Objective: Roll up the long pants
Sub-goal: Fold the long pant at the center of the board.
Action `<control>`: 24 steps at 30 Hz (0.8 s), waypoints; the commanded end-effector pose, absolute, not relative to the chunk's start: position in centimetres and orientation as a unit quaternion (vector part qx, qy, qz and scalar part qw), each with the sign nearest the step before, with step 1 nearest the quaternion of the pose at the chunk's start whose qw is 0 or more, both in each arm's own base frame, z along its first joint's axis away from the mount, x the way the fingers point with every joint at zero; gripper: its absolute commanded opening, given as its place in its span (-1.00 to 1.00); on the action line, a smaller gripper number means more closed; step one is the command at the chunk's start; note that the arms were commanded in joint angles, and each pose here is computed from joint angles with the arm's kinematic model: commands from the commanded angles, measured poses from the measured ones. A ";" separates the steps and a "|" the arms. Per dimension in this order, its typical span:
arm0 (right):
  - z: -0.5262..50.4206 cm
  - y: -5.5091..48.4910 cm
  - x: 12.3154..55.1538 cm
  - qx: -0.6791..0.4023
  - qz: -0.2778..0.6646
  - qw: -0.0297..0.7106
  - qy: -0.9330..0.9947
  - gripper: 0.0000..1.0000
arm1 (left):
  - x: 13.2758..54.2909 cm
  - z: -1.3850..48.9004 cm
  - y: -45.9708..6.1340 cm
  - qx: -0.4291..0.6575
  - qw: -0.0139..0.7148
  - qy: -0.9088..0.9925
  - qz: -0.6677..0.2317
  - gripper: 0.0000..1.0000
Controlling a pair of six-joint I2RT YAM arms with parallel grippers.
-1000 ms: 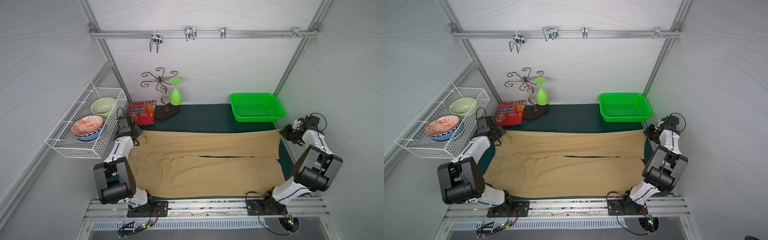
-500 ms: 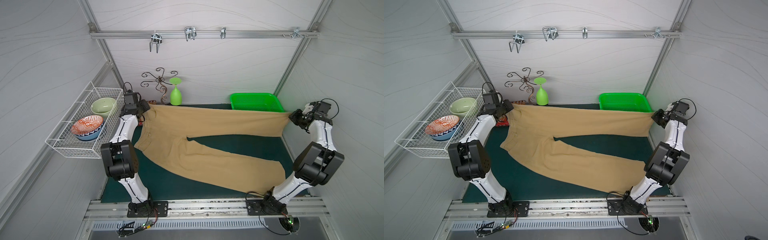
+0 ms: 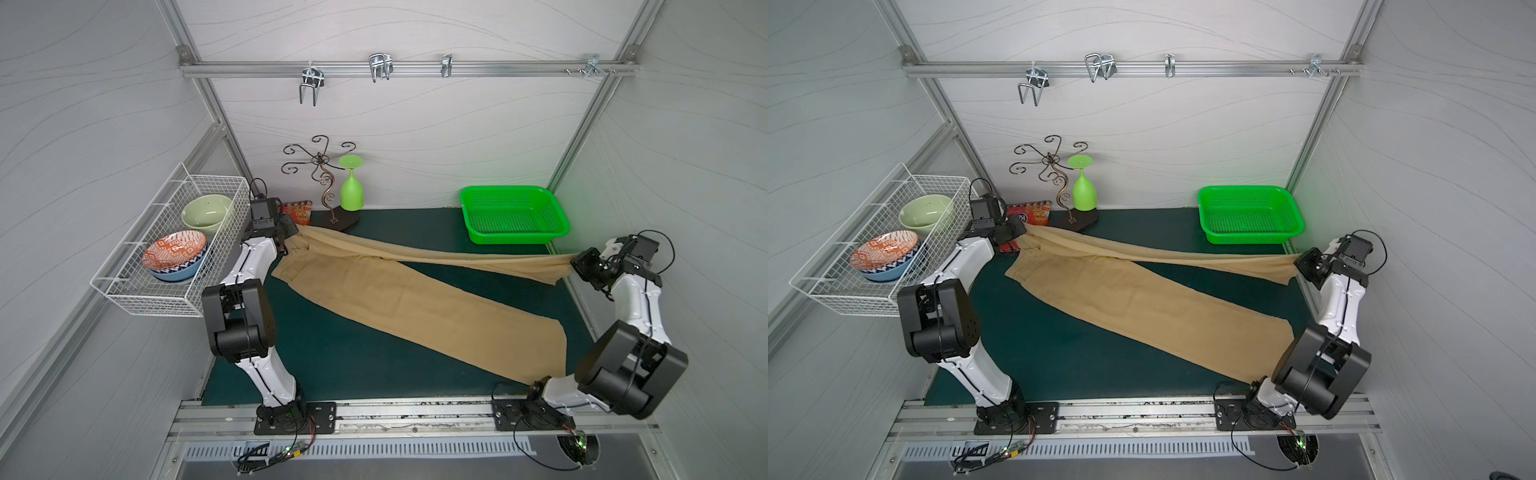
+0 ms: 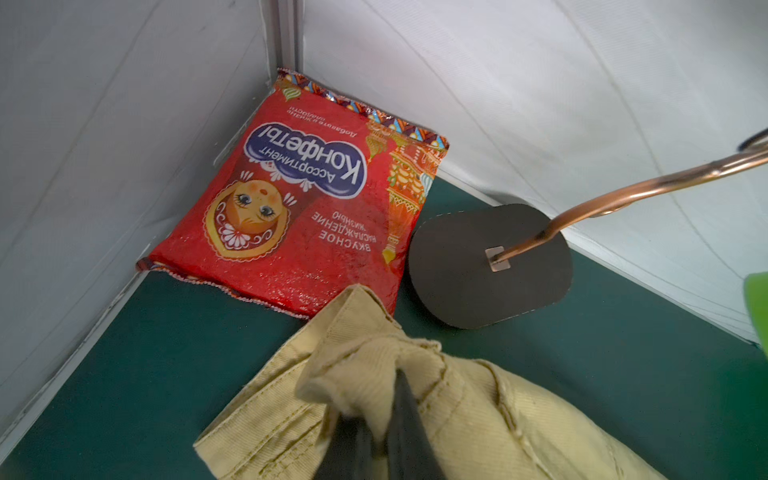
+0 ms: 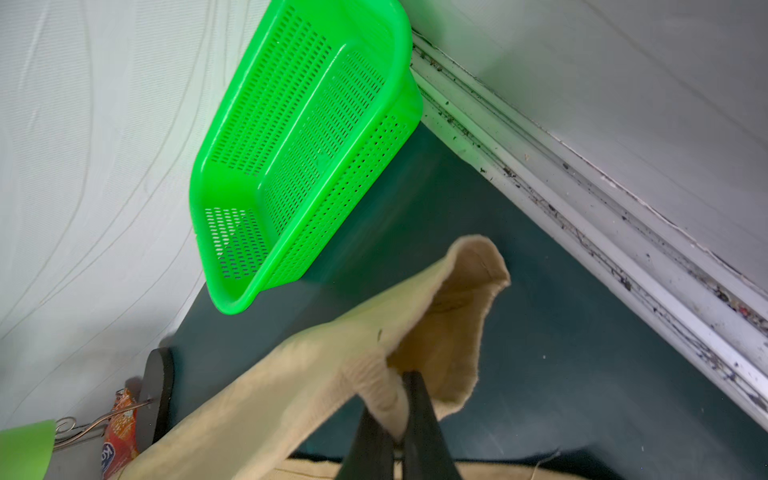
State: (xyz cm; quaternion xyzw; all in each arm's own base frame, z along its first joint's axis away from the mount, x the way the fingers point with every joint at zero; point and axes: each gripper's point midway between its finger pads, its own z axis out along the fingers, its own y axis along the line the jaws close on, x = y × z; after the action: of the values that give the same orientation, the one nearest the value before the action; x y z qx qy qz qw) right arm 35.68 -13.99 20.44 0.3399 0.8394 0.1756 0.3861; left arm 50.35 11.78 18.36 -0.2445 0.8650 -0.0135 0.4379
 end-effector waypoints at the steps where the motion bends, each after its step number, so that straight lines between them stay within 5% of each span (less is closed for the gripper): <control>1: 22.0 -13.7 33.5 0.362 0.169 0.421 0.814 -1.00 | 51.7 20.5 15.4 -0.265 0.496 0.826 0.022 -1.00; 14: 22.7 -10.3 25.7 0.478 0.181 0.441 0.738 -1.00 | 49.6 17.7 21.5 -0.359 0.482 0.794 0.095 -1.00; 24: 20.6 -10.2 17.4 0.575 0.062 0.376 0.724 -1.00 | 46.0 14.8 22.2 -0.376 0.459 0.793 0.137 -1.00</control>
State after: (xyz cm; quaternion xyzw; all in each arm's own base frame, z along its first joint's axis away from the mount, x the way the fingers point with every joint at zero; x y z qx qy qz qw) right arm 20.74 -8.73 21.44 0.5103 0.7467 0.1313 0.4059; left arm 47.12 18.07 12.21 -0.3297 0.8433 0.0807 0.4167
